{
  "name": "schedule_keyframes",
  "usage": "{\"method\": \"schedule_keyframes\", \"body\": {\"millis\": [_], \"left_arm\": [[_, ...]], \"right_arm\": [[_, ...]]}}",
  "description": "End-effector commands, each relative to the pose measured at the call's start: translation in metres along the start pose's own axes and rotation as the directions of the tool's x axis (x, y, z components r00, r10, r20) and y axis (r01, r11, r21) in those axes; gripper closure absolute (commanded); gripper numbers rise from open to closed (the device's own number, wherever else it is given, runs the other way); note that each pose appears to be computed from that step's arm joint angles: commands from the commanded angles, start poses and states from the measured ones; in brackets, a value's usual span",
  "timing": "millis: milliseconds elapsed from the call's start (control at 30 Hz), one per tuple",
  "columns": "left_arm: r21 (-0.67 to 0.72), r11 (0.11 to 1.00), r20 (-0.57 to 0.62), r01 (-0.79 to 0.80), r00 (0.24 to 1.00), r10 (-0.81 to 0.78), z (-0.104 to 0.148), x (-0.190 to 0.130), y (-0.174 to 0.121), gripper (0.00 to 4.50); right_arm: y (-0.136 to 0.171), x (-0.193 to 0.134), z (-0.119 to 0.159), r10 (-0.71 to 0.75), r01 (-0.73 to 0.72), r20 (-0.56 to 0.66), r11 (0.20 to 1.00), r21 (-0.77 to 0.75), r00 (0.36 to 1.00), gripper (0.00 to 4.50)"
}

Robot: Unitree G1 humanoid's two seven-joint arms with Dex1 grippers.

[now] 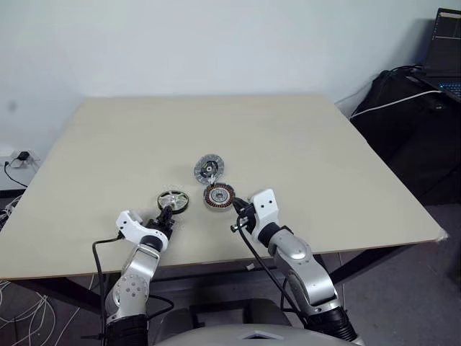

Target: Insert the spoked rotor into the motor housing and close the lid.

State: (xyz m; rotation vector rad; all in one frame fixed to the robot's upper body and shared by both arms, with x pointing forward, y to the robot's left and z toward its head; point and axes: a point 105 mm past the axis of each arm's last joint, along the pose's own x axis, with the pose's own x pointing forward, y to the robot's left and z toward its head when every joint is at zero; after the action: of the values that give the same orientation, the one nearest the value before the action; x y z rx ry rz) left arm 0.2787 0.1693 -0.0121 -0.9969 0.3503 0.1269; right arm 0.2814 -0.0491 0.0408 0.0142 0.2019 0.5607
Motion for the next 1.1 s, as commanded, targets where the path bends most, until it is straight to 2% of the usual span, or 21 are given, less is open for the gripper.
{"method": "schedule_keyframes", "body": {"millis": [33,467,733,933,1100], "left_arm": [[-0.107,0.993,0.014,0.046,0.999,-0.045,-0.009,0.007,-0.019,3.68],[-0.146,0.985,0.009,0.092,0.996,-0.091,-0.009,0.006,-0.026,3.68],[-0.209,0.935,0.019,0.285,0.957,-0.288,-0.003,-0.019,-0.053,3.68],[-0.22,0.913,-0.05,0.342,0.931,-0.361,-0.011,-0.035,-0.064,3.68],[-0.208,0.922,-0.1,0.326,0.931,-0.351,-0.022,-0.026,-0.07,3.68]], "right_arm": [[-0.001,0.001,0.014,-0.001,0.001,0.054,1.0,-0.003,0.999,4.5],[-0.001,0.001,0.014,0.001,-0.001,0.053,1.0,-0.005,0.999,4.5],[-0.001,0.0,0.013,-0.005,0.005,0.049,1.0,0.001,0.999,4.5],[-0.001,0.001,0.012,-0.004,0.004,0.047,1.0,0.004,0.999,4.5],[-0.002,0.001,0.012,-0.006,0.006,0.052,1.0,0.002,0.999,4.5]]}}
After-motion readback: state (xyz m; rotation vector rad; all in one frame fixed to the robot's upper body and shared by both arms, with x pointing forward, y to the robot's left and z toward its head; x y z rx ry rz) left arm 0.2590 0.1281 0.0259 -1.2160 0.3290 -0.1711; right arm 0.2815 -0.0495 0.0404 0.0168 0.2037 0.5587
